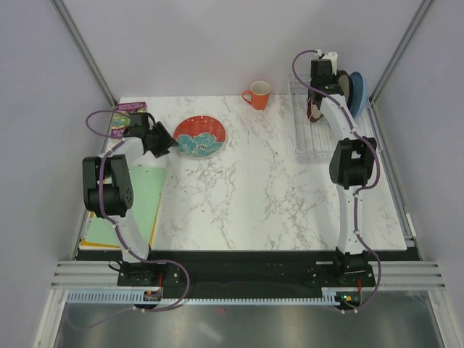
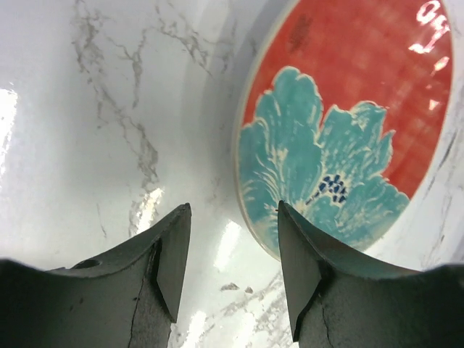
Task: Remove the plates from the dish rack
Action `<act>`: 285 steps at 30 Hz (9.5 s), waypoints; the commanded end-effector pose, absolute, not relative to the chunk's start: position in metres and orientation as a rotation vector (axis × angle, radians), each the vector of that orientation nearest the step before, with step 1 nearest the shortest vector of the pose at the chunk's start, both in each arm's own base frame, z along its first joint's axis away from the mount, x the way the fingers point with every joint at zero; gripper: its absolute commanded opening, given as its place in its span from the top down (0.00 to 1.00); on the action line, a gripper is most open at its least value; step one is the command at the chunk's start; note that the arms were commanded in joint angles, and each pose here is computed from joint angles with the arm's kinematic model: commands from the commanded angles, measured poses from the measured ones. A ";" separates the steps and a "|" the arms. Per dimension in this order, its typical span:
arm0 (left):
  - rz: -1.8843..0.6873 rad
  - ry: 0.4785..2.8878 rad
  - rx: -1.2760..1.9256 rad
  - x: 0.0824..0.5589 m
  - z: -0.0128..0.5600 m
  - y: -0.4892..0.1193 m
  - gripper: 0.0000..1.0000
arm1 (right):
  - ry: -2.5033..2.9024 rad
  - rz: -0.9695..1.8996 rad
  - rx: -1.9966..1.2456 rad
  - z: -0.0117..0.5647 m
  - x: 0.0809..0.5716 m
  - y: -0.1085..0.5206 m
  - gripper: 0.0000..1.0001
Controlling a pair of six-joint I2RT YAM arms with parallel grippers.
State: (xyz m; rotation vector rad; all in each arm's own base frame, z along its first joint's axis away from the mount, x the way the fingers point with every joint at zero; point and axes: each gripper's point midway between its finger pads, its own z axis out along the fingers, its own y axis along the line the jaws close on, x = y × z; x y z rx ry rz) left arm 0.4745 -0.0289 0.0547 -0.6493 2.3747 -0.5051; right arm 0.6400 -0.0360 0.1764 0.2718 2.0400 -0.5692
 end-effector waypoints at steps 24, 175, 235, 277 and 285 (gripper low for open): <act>-0.618 2.257 -0.337 0.436 0.146 -0.095 0.25 | 1.651 -0.895 0.358 0.340 0.587 -0.028 1.00; -0.722 2.227 -0.462 0.525 0.092 -0.027 0.07 | 1.905 -0.433 0.429 0.292 0.547 -0.071 0.02; -0.849 2.118 -0.192 0.459 0.187 -0.123 0.00 | 1.661 -0.918 0.400 0.328 0.599 -0.121 1.00; -1.273 1.929 -0.025 0.409 0.235 -0.169 0.00 | 1.659 0.112 0.171 0.429 0.472 0.069 1.00; -1.387 1.885 0.002 0.390 0.232 -0.195 0.00 | 1.712 0.579 0.059 0.408 0.419 0.161 1.00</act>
